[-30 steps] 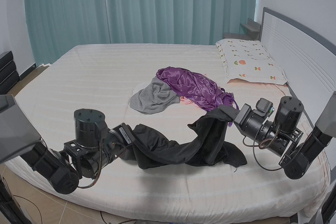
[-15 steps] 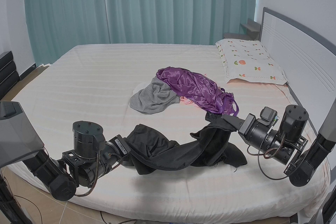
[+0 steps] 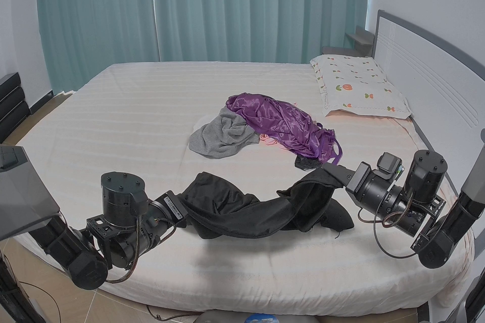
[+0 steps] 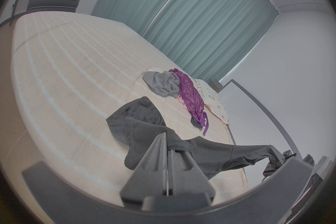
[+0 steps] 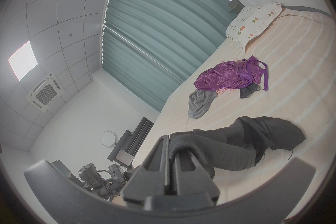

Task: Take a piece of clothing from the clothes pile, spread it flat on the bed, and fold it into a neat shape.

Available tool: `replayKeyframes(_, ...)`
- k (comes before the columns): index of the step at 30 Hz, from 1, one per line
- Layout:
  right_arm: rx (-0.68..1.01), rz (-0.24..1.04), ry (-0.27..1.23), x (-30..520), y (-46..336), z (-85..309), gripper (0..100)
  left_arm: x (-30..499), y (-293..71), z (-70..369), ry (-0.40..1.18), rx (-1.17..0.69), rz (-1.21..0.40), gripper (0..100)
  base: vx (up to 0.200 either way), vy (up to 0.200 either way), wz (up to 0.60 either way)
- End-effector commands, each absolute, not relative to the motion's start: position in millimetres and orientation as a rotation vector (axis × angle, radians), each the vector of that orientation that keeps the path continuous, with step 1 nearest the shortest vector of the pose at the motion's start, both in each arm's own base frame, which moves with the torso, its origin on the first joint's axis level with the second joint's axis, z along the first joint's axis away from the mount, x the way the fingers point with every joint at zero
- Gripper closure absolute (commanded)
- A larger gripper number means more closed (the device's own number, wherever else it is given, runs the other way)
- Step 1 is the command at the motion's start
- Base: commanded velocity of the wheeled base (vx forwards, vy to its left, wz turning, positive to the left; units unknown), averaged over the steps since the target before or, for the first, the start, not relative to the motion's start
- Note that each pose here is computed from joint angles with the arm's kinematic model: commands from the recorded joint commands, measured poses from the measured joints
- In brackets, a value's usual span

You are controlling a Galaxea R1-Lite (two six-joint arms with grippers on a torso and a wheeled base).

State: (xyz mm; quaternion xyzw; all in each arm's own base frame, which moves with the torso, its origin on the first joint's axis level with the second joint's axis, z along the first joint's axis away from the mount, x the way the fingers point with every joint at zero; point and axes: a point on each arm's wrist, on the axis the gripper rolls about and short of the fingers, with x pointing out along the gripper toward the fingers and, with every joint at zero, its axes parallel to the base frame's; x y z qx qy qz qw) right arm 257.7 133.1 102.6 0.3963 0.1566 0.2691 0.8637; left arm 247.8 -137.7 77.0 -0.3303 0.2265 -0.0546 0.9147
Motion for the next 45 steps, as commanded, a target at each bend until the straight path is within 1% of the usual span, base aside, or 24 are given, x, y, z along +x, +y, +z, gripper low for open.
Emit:
replayKeyframes(1, 0.831, 0.563, 0.330, 258, 133, 102, 100, 250, -138, 77, 0.458, -0.686, -0.112, 100, 0.000, 0.000, 0.00)
replayKeyframes(4, 0.831, 0.563, 0.326, 257, 133, 103, 100, 251, -138, 78, 0.450, -0.691, -0.112, 100, 0.000, 0.000, 0.00)
replayKeyframes(7, 0.831, 0.563, 0.326, 257, 133, 103, 100, 253, -134, 83, 0.428, -0.736, -0.099, 100, 0.000, 0.000, 0.00)
replayKeyframes(22, 0.834, 0.534, 0.305, 261, 129, 104, 100, 254, -132, 89, 0.402, -0.760, -0.105, 100, 0.000, 0.200, 0.00)
replayKeyframes(23, 0.836, 0.508, 0.287, 263, 125, 105, 100, 253, -133, 89, 0.404, -0.759, -0.105, 100, 0.000, 0.200, 0.00)
replayKeyframes(30, 0.838, 0.473, 0.280, 268, 118, 103, 100, 253, -132, 90, 0.399, -0.759, -0.106, 100, 0.000, 0.200, 0.00)
replayKeyframes(45, 0.842, 0.475, 0.262, 270, 118, 100, 100, 253, -133, 90, 0.399, -0.759, -0.110, 100, 0.000, 0.200, 0.00)
